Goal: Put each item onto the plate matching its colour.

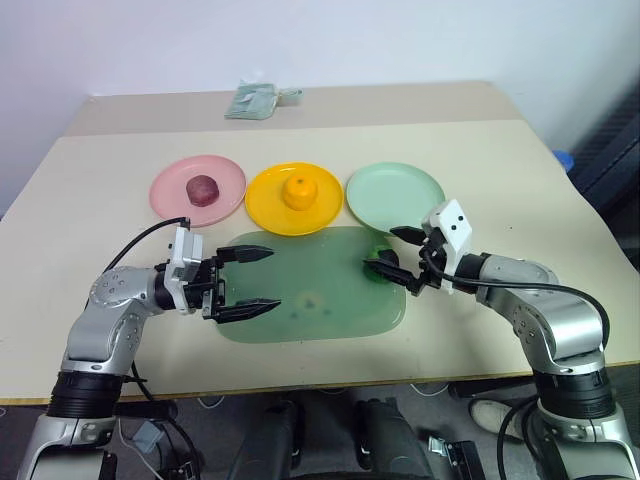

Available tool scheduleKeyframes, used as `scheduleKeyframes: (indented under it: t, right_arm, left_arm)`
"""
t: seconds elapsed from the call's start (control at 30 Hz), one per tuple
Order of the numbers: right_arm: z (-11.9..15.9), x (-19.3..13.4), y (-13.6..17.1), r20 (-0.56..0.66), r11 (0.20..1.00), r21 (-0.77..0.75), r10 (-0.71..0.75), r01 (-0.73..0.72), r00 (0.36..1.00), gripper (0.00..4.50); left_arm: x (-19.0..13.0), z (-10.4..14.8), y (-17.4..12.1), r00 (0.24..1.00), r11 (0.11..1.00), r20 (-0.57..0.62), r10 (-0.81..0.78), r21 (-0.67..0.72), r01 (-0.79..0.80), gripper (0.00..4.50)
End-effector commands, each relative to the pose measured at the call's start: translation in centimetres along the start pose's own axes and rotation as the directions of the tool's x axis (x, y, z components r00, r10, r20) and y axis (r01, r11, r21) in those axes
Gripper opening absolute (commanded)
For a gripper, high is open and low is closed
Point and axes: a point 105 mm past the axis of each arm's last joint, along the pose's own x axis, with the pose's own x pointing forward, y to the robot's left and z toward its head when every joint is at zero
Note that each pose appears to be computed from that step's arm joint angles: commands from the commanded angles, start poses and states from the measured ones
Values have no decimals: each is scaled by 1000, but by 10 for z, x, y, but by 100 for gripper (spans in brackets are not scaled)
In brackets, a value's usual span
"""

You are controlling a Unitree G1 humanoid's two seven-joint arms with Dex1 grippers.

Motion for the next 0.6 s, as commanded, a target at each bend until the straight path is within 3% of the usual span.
scheduleKeyframes:
  t: [0.03,0.23,0.4,0.5,0.6]
  right_arm:
    - [-2,9,-2,13,999,-20,-27,28,1000,446]
    - [-12,18,-6,-6,999,-24,-33,33,999,446]
    - [-40,21,-15,-86,998,-39,-54,51,995,446]
    - [-37,22,-16,-62,998,-33,-58,56,996,367]
    - [-23,23,-17,-3,997,-34,-71,71,997,226]
  left_arm:
    - [3,5,0,1000,999,-7,-26,46,26,450]
    - [3,5,0,999,997,-20,-31,65,32,450]
    - [2,6,-5,1000,997,-29,-5,77,7,450]
    - [2,5,-7,999,997,-34,13,74,-10,450]
    - [1,3,-7,998,996,-42,43,79,-40,450]
